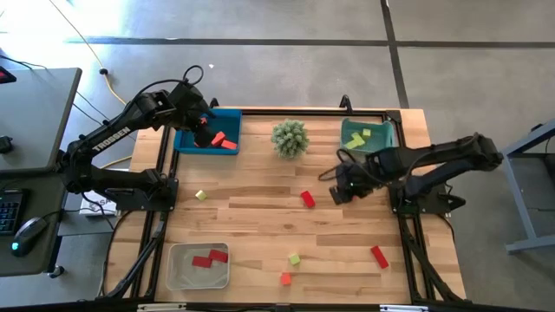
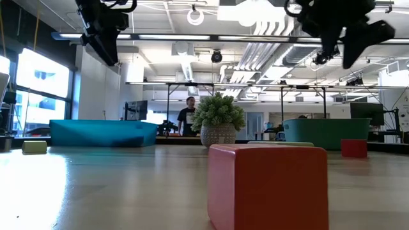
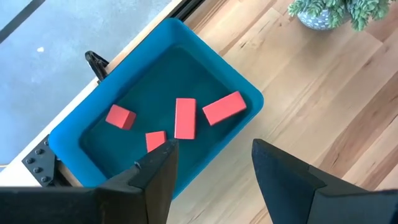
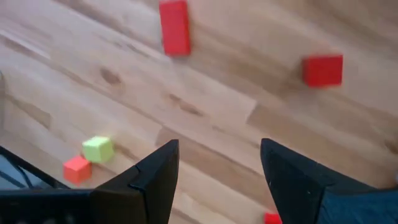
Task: Sort & place blocks by color
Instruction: Put the red block into the white bin
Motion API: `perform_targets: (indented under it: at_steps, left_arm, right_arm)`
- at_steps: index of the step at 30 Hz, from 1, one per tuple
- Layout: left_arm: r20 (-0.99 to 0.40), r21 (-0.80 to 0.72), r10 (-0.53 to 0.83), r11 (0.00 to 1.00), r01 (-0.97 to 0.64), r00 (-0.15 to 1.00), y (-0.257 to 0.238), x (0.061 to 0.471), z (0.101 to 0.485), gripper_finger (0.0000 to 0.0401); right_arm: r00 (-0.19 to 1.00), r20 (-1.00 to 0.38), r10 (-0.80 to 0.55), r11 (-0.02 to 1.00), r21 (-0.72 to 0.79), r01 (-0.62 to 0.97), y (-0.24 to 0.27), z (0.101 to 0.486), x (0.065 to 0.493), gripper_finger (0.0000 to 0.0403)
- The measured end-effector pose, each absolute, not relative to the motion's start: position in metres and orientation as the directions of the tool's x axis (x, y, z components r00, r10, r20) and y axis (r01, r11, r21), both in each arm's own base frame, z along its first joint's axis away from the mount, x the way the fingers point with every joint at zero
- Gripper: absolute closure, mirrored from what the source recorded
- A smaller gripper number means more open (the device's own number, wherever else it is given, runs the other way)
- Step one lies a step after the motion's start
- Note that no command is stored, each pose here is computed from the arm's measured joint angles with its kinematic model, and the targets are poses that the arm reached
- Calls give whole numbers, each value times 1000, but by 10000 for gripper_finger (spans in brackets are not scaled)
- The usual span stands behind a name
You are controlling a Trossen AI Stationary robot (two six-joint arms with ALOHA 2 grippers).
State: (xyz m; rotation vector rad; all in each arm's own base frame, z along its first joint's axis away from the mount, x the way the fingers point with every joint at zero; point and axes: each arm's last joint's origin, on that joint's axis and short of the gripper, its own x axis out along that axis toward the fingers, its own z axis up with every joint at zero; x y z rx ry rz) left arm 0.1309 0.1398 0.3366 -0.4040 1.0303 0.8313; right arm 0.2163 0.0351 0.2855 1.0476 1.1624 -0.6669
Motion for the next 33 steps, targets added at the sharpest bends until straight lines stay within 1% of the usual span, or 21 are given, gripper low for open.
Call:
perform_targets:
  at_steps: [9, 18, 23, 29, 33]
  left_arm:
    - [-874, 81, 413, 641, -763, 255, 140, 131, 337, 208]
    - [-874, 81, 413, 641, -763, 255, 140, 131, 337, 208]
    - [-874, 77, 413, 637, -767, 255, 140, 131, 337, 208]
    - [-874, 67, 413, 624, -779, 255, 140, 131, 337, 208]
    - [-874, 66, 412, 624, -779, 256, 140, 131, 337, 208]
  right_arm:
    - [224, -964, 141, 391, 262, 882, 66, 283, 204, 191]
    - [140, -976, 167, 456, 202, 867, 94, 279, 192, 191]
    - [99, -982, 163, 468, 165, 868, 110, 276, 184, 191]
    - [63, -985, 158, 503, 136, 854, 132, 254, 172, 191]
    - [64, -987, 146, 496, 129, 859, 143, 237, 161, 191]
